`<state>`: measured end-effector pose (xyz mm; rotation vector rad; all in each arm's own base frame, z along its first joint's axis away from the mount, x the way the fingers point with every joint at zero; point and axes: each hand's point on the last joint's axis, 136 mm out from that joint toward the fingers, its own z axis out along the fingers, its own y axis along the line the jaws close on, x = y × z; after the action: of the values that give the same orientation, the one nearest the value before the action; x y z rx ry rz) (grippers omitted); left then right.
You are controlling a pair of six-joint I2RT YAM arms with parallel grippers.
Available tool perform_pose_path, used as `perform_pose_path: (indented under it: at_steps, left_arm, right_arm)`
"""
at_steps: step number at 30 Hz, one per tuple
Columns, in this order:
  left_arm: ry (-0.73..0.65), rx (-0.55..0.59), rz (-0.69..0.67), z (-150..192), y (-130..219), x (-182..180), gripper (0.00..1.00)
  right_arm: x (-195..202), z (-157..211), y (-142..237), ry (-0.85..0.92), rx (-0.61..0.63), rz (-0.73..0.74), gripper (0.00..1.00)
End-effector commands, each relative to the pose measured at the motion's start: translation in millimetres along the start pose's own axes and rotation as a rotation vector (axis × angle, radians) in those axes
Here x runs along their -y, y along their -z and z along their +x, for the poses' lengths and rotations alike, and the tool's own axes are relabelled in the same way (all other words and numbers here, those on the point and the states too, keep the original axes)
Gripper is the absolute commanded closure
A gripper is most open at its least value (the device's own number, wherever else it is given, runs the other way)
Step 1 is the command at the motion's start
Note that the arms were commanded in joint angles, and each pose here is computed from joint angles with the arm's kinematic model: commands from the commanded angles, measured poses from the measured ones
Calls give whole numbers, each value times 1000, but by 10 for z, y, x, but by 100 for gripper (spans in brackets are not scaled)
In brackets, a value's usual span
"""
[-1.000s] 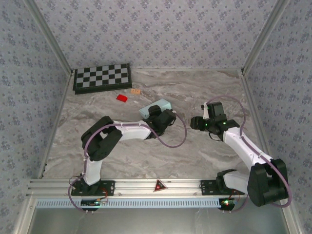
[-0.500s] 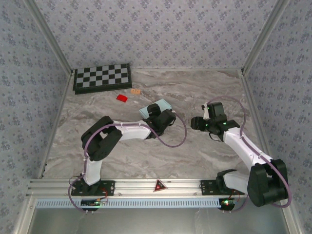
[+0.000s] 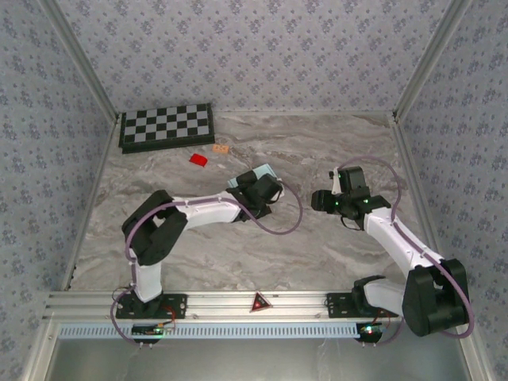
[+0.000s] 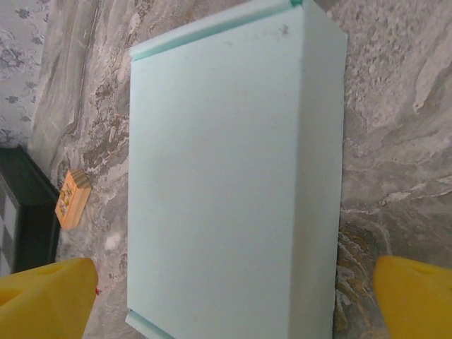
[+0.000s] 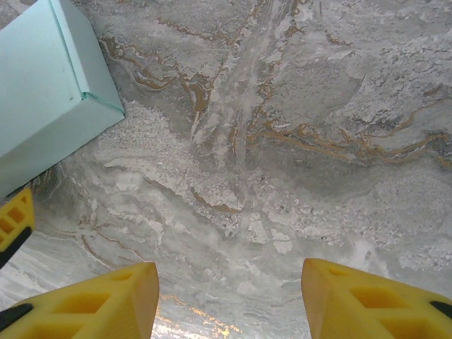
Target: Fold the paper box
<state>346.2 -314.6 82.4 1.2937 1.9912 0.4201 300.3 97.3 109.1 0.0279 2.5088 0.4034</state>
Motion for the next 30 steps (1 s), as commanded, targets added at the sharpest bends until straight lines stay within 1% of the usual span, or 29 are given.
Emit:
perform_pose_path:
  at_steps: [1, 4, 8, 13, 15, 25, 30]
  left_arm:
    - [141, 45, 55, -114, 237, -184, 0]
    - [255, 55, 70, -62, 332, -335, 0]
    - [429, 52, 61, 126, 420, -602, 0]
    - [654, 43, 53, 514, 495, -955, 0]
    - [728, 32, 30, 693, 520, -1094, 0]
    - [1004, -39, -141, 1584, 650, -1579, 0]
    - [1086, -84, -226, 2010, 665, -1745, 0]
  right_arm:
    - [81, -1, -38, -33, -3, 36, 43]
    - [159, -9, -60, -48, -4, 82, 43]
    - [278, -48, -60, -66, 13, 150, 43]
    - [498, -122, -31, -115, 50, 261, 43]
    - [595, -163, -18, -126, 66, 301, 43]
    - [989, -344, -15, -137, 92, 436, 43]
    - [1137, -454, -50, -114, 132, 466, 43]
